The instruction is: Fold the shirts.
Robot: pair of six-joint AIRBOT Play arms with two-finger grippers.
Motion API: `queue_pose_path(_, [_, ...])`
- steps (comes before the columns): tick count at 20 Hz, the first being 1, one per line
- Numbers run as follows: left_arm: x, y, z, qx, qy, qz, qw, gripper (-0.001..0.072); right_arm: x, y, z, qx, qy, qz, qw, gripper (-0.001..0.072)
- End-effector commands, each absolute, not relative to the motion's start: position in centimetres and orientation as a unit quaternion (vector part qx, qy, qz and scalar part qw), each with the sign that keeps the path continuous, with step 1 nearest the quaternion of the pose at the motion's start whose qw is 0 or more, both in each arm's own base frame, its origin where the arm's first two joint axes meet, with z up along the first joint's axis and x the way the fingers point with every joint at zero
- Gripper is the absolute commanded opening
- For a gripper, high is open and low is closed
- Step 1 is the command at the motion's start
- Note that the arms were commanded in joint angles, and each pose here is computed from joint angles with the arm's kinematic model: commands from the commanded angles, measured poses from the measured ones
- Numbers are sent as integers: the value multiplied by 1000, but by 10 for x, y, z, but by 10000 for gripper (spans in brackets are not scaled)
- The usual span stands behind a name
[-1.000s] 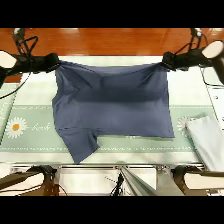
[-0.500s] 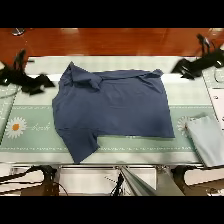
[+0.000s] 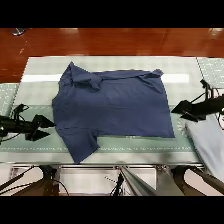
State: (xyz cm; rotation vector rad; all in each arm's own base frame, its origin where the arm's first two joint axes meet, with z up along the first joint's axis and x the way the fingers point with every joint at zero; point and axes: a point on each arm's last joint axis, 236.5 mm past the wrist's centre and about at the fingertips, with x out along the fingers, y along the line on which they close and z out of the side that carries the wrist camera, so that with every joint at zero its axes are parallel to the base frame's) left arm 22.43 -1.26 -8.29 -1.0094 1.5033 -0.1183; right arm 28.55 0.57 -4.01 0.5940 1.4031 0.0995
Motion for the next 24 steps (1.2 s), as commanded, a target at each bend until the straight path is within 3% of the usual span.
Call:
queue_pose_path(1, [244, -35, -79, -494, 584, -88, 638, 704, 277, 38, -39, 324, 603, 83, 724, 619])
queue_pose_path(14, [252, -70, -94, -431, 626, -124, 638, 700, 284, 42, -34, 341, 590, 86, 727, 619])
queue_pose_path(15, [251, -75, -99, -423, 633, -127, 636, 663, 284, 37, -32, 339, 590, 81, 729, 619])
queue_pose_path(16, [250, -79, -101, -419, 637, -130, 634, 396, 282, 27, -30, 340, 592, 72, 727, 619])
queue_pose_path(17, [250, -80, -101, -418, 639, -132, 632, 22, 278, 13, -30, 343, 595, 57, 725, 619])
queue_pose_path(21, [256, -79, -94, -415, 635, -141, 636, 20, 216, -39, -59, 335, 668, -46, 663, 619])
queue_pose_path(24, [256, -79, -93, -415, 635, -143, 635, 20, 184, -24, -81, 337, 706, -46, 622, 619])
